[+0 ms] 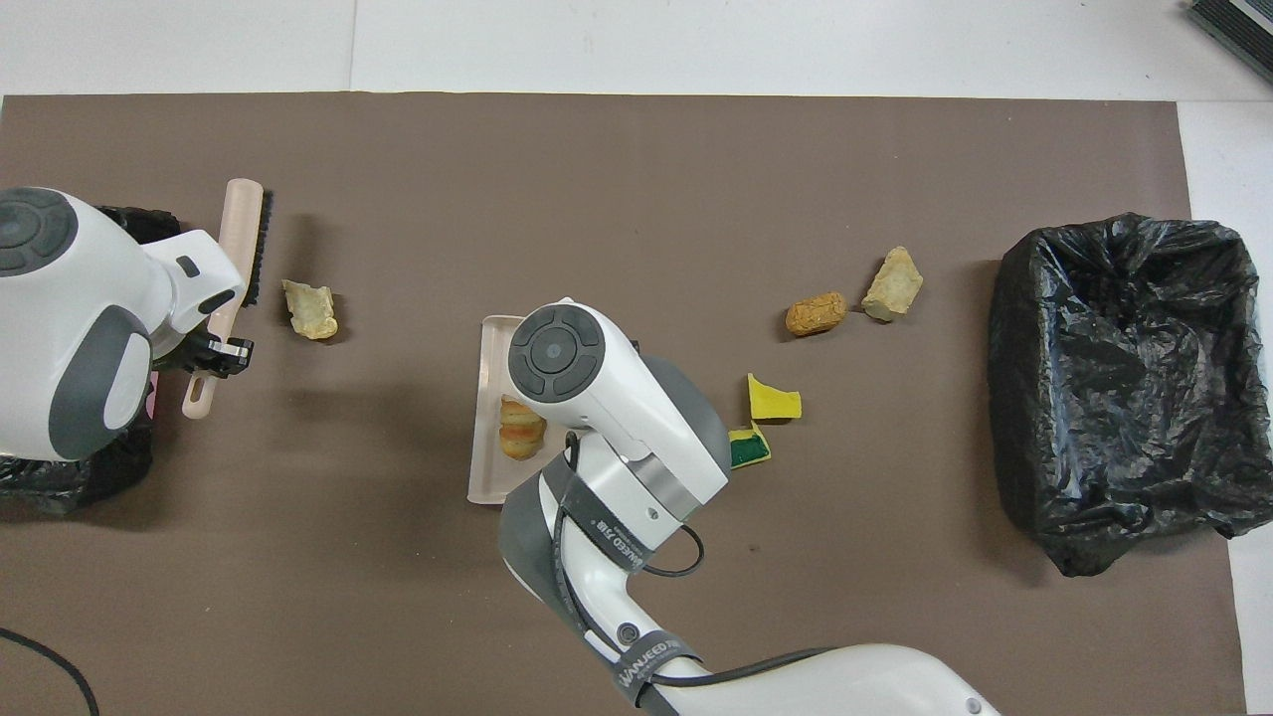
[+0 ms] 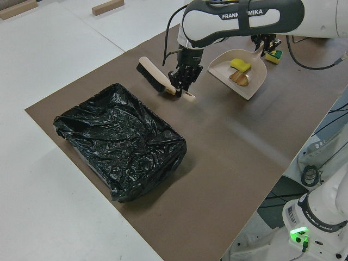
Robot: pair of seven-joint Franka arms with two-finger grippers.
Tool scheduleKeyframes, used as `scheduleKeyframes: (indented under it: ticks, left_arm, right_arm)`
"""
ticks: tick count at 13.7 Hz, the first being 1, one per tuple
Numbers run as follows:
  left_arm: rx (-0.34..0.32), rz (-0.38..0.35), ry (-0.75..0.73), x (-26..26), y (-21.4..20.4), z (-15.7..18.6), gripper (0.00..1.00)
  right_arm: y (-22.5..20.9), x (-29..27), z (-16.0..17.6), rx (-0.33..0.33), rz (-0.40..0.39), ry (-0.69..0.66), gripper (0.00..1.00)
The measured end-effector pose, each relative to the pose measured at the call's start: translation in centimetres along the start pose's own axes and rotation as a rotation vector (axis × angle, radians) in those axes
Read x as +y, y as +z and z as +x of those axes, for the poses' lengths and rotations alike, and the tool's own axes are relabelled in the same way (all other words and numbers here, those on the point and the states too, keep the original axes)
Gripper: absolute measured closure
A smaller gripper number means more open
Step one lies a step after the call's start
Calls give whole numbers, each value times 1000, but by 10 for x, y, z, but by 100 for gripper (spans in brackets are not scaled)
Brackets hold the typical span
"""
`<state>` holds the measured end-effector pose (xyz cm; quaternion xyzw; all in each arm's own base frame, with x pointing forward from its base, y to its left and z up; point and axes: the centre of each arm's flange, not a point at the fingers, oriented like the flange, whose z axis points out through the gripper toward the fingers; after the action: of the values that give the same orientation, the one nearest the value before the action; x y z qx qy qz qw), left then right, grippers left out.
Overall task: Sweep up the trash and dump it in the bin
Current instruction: 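Brush the trash into the dustpan held by the right gripper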
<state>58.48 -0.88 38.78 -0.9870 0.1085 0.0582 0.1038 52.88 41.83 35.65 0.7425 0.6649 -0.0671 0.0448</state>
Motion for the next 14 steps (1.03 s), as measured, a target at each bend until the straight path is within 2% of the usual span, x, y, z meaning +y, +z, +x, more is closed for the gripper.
scheduleKeyframes:
  ticks: [3, 6, 10, 14]
  left_arm:
    - [-32, -10, 98, -22, 19, 1, 73]
    - [-58, -22, 188, -8, 29, -3, 73]
    - [-55, -134, 243, 43, 27, -11, 73]
    - [-77, -162, 347, 125, 18, -33, 73]
  right_arm:
    - [2, 0, 0, 3, -1, 0, 67]
    - [12, -3, 1, 13, 0, 0, 67]
    - [13, -4, 1, 17, -3, -1, 67]
    - [13, -4, 1, 17, -3, -1, 67]
